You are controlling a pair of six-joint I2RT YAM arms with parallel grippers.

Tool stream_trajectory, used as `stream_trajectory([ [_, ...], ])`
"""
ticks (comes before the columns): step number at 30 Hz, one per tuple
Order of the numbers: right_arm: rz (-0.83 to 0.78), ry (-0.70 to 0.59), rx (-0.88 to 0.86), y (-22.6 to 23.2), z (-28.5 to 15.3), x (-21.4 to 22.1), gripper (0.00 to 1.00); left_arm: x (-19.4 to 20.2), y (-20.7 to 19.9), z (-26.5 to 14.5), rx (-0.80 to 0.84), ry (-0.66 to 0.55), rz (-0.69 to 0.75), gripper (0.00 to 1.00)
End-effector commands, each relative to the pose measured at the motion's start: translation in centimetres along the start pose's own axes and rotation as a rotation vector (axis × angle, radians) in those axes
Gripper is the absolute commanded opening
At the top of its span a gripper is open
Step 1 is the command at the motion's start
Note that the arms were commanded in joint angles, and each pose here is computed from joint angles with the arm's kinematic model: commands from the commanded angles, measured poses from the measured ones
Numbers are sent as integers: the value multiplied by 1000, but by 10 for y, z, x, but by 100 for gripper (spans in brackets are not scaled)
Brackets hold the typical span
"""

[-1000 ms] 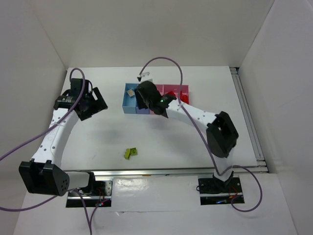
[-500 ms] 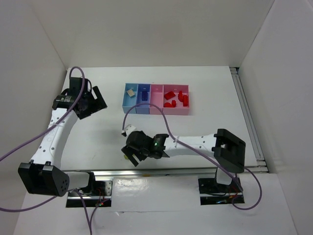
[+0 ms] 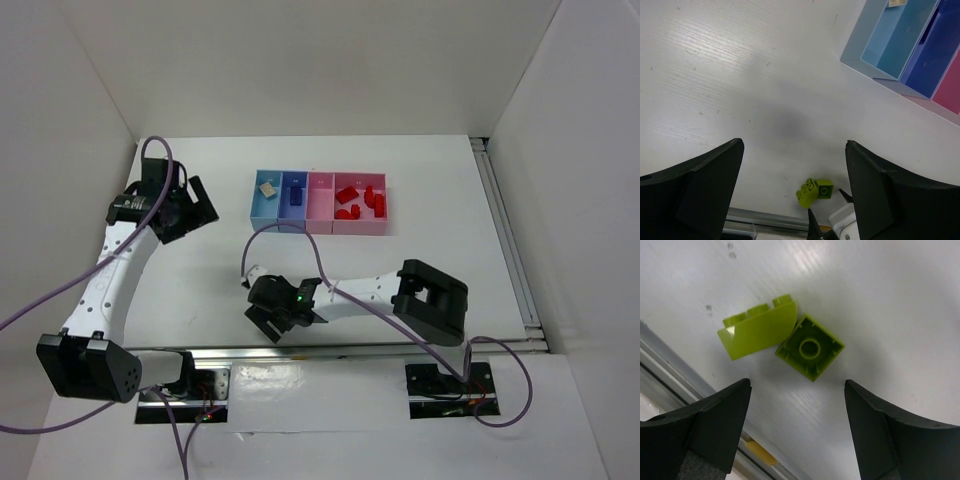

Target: Sort the legos into containers by color

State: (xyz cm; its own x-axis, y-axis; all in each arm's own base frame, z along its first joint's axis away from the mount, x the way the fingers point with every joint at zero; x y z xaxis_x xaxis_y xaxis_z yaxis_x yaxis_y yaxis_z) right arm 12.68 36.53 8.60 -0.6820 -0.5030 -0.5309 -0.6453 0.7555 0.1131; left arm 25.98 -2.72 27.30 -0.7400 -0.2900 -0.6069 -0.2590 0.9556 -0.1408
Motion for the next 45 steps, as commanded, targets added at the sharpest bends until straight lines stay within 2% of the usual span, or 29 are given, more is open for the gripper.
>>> stream_trajectory([
  [1, 21, -97, -33, 4, 2, -28, 82, -10, 0, -19, 7, -78, -1, 94],
  [7, 95, -108, -8, -5, 13, -35, 82, -10, 1, -19, -3, -82, -2, 94],
  [17, 118, -88, 6, -6, 27, -36, 74, -7, 1, -12, -12, -56, 1, 94],
  [19, 130, -102, 31, -8, 27, -37, 69, -7, 1, -12, -12, -56, 1, 94],
  [20, 140, -97, 46, -9, 27, -36, 62, -7, 1, -12, -12, -56, 1, 94],
  [23, 157, -86, 84, -11, 24, -36, 54, -7, 1, -12, -12, -56, 1, 94],
  [24, 163, -84, 103, -13, 24, -35, 48, -7, 1, -12, -12, -56, 1, 94],
  [29, 176, -100, 169, -21, 8, -39, 38, -7, 1, -10, -12, -56, 1, 94],
  [33, 204, -204, 250, -40, -18, -78, 38, -5, 0, -8, 7, -49, 2, 94],
  [40, 361, -416, 361, -131, -51, -179, 38, 6, 2, 5, -10, 26, 18, 94],
  [45, 433, -432, 419, -187, -36, -216, 38, 17, 0, 9, -8, 56, 26, 94],
])
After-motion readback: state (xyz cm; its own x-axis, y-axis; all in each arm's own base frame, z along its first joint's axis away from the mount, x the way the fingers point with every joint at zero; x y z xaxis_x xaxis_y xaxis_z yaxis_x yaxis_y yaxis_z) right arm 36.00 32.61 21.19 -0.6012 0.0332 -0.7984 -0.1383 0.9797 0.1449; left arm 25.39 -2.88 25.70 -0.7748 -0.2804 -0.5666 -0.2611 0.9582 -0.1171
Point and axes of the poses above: each gripper's point midway between its finger pads, its own z axis out along the fingers, its own y axis along the line the jaws close on, x = y × z, the point moved 8 cm from there along -z, back along the fingers, and after that the axes turned 11 degrees about z, right-handed, at the moved point
